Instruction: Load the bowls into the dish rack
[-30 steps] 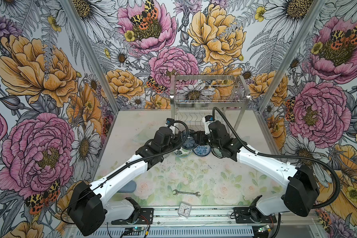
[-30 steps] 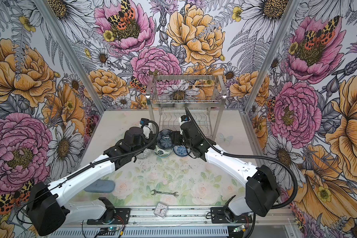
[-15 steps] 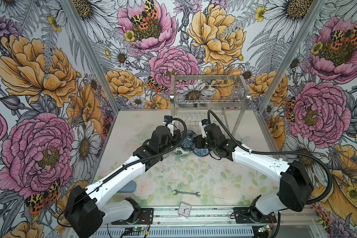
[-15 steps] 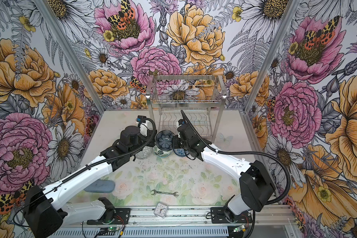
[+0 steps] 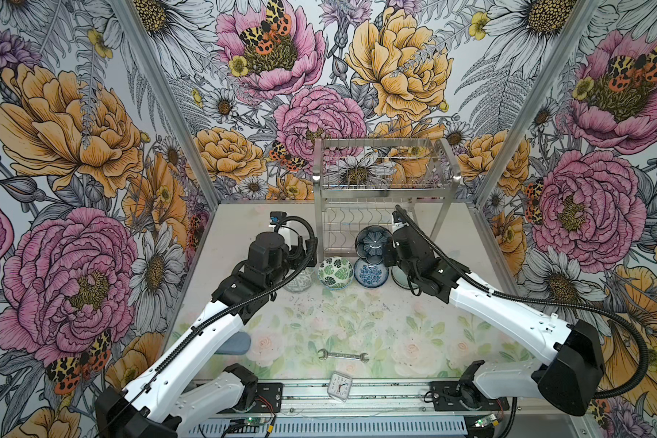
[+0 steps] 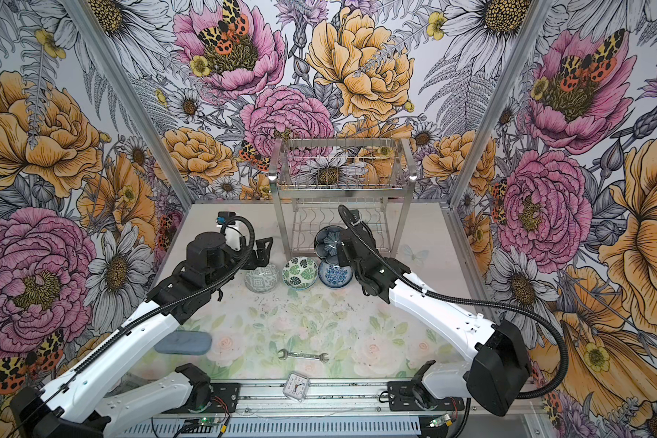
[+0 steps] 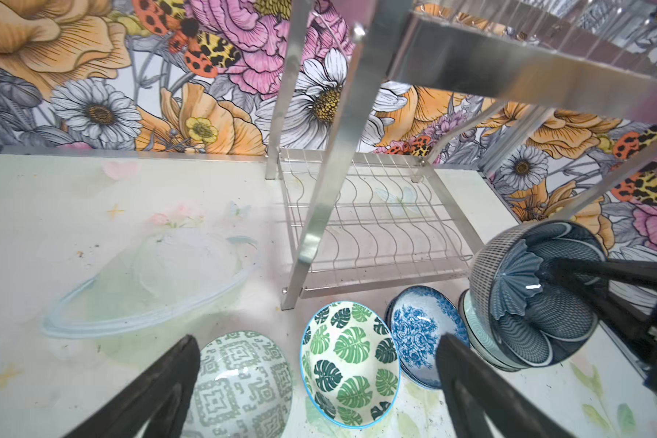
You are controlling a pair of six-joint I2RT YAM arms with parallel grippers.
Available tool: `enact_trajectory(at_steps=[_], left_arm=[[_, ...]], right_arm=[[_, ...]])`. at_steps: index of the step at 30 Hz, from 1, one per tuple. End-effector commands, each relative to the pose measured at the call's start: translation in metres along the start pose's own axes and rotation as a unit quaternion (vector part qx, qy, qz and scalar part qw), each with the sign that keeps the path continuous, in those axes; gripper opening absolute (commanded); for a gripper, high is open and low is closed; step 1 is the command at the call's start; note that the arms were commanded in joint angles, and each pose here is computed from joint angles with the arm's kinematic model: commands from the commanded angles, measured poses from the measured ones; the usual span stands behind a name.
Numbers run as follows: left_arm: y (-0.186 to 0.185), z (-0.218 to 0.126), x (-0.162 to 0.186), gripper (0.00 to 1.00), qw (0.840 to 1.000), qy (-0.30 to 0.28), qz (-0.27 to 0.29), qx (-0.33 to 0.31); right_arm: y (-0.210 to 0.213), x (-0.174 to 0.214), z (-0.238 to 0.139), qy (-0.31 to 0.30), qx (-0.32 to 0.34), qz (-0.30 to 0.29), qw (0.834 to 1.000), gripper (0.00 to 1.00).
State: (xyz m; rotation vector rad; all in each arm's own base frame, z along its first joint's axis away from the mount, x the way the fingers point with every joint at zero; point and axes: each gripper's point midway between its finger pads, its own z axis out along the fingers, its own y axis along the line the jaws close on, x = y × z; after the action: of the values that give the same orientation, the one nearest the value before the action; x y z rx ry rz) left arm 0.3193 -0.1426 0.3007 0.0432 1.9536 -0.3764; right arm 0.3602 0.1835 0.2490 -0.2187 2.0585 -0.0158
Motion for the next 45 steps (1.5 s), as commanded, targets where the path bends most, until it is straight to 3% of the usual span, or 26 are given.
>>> enact_trajectory(at_steps=[1, 8, 13, 20, 31, 45], left_arm=[[0.011, -0.003, 0.013, 0.99, 0.999, 0.028, 0.015, -0.009], [0.025, -0.035, 0.004, 0.99, 0.996, 0.071, 0.036, -0.037], [0.058, -0.052, 0.003, 0.98, 0.991, 0.094, 0.054, -0.081], [0.086, -0.041, 0.018, 0.99, 0.99, 0.097, 0.065, -0.08], [0.083, -0.018, 0.023, 0.99, 0.995, 0.081, 0.051, -0.032], [0.087, -0.026, 0.024, 0.99, 0.995, 0.073, 0.051, -0.043]], right_arm=[[-0.045, -0.032, -0.012, -0.05, 0.124, -0.062, 0.989, 0.0], [-0.067, -0.046, -0.007, -0.058, 0.215, -0.139, 0.965, 0.0], [-0.073, -0.049, 0.006, -0.067, 0.271, -0.184, 0.942, 0.0], [-0.089, -0.051, 0.033, -0.057, 0.333, -0.216, 0.916, 0.0], [-0.092, -0.059, 0.1, -0.032, 0.402, -0.286, 0.869, 0.0], [-0.12, -0.058, 0.181, 0.002, 0.438, -0.316, 0.842, 0.0]])
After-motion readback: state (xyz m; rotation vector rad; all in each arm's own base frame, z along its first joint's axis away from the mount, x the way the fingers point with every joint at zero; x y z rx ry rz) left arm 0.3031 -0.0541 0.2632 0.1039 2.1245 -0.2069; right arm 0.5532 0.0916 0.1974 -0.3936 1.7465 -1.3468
